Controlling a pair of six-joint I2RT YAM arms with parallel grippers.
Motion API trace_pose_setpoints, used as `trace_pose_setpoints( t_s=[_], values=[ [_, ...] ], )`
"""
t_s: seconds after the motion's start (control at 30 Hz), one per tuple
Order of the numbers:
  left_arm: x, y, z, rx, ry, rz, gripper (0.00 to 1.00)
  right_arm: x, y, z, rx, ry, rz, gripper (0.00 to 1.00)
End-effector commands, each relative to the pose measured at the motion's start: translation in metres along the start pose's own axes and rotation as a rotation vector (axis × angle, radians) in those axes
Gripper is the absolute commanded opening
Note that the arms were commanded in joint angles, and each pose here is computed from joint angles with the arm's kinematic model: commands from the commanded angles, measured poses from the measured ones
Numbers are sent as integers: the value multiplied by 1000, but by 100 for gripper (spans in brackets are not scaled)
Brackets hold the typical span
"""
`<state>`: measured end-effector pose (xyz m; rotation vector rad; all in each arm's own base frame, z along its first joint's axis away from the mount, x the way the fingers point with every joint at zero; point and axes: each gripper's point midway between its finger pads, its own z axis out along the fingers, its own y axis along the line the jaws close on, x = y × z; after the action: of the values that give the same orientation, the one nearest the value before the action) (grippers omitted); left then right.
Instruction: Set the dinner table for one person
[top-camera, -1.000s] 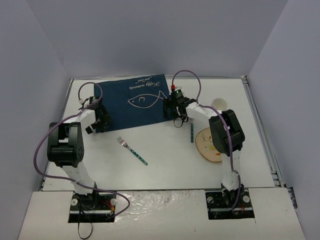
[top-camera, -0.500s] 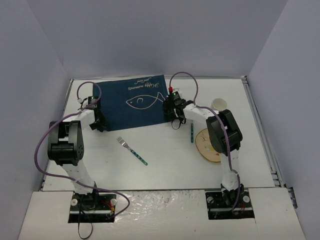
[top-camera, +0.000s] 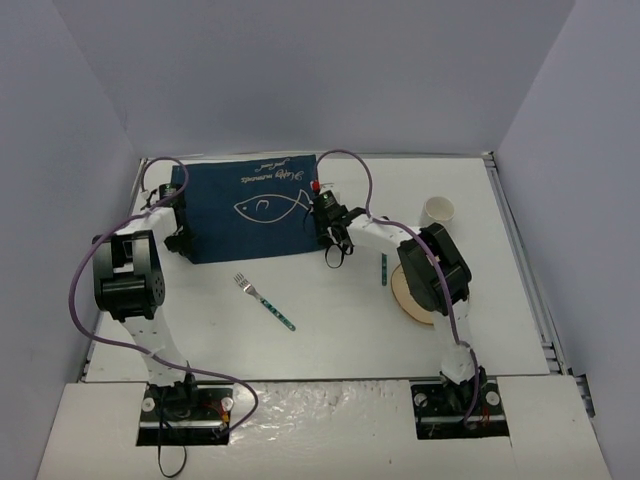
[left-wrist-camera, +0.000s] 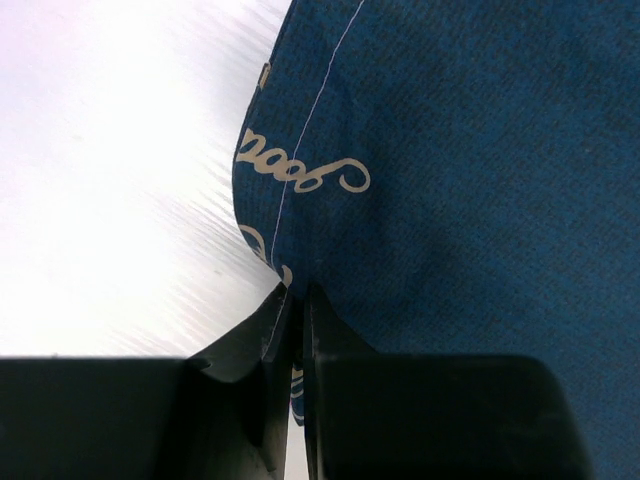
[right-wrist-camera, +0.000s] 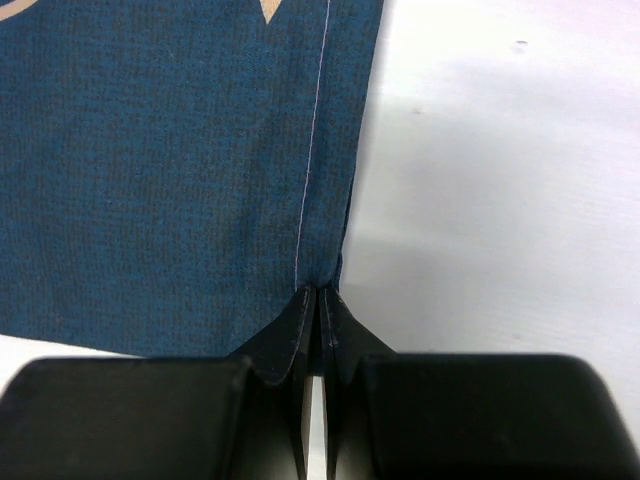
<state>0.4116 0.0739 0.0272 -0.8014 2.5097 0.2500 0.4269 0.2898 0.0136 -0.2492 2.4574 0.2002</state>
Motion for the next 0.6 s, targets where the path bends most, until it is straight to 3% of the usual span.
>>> trace_pose_setpoints(
  t_s=[0.0,0.57],
  values=[
    [-16,39,5,-96,17,22,0,3,26,1,-45,26,-7,0],
    [-41,74,20,-206,21,85,2,19,61,-2,-95,55,53,0]
  ],
)
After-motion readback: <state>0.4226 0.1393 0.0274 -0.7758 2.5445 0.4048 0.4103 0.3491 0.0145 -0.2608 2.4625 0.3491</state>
